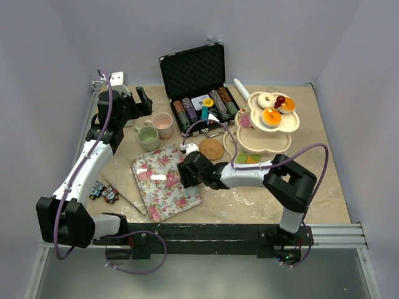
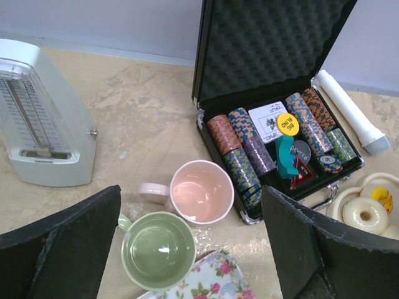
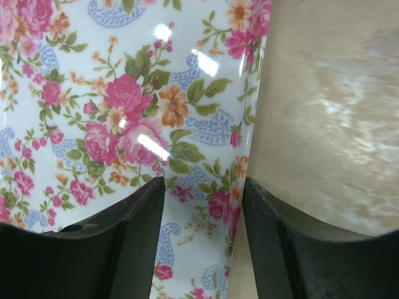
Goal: Serve the afternoon tea
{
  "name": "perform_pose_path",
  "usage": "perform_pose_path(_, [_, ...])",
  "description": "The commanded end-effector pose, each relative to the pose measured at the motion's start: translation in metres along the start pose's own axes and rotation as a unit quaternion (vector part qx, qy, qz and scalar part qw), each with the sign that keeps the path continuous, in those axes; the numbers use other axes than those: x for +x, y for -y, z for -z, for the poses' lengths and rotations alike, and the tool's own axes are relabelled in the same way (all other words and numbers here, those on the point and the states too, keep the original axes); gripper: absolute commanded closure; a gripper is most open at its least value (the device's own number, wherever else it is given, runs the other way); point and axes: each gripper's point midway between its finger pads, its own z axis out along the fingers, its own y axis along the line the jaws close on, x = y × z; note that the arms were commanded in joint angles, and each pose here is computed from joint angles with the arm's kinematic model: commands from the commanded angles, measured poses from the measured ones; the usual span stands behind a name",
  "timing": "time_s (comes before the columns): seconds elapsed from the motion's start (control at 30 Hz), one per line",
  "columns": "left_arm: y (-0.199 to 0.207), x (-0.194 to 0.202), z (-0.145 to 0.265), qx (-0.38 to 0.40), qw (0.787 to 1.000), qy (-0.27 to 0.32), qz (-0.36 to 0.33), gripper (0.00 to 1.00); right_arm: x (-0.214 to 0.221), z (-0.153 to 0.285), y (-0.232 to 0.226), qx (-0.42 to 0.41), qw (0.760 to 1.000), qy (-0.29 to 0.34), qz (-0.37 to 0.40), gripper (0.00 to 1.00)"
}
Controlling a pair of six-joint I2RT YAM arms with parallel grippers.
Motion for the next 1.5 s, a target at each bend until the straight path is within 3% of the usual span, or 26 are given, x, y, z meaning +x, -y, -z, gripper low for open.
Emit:
perform_pose_path(0.0, [0.005,-0.011,0.001,0.009,1.0,0.016,-0.002,0.01,-0.002,-0.01,-0.033,-0.028,0.999,-0.007,-0.027,0.44])
perform_pose_path(0.17, [0.006,-0.012,0.001,0.01,1.0,0.017,-0.003,0.01,-0.007,-0.01,-0.032,-0.012,0.998,0.003,-0.058,0.38])
perform_pose_path(0.47, [0.005,-0.011,0.001,0.01,1.0,0.017,-0.004,0.01,-0.054,0.033,-0.023,0.024,0.996,0.064,-0.051,0.16])
perform_pose_path(0.63, [0.016,-0.016,0.007,0.032,0.999,0.024,-0.009,0.02,-0.084,0.053,0.01,0.059,0.992,0.097,-0.05,0.14])
perform_pose_path(0.93, [0.033,-0.001,0.015,0.031,0.999,0.014,-0.041,0.01,-0.11,0.04,0.09,0.169,0.978,0.112,-0.038,0.13])
perform_pose_path(1.17, [0.031,0.009,0.015,0.031,0.998,0.004,-0.047,0.01,-0.122,0.025,0.108,0.174,0.977,0.121,-0.03,0.08])
perform_pose_path(1.47, [0.033,0.016,0.013,0.033,0.998,-0.005,-0.049,0.01,-0.104,-0.008,0.129,0.191,0.977,0.095,-0.022,0.08])
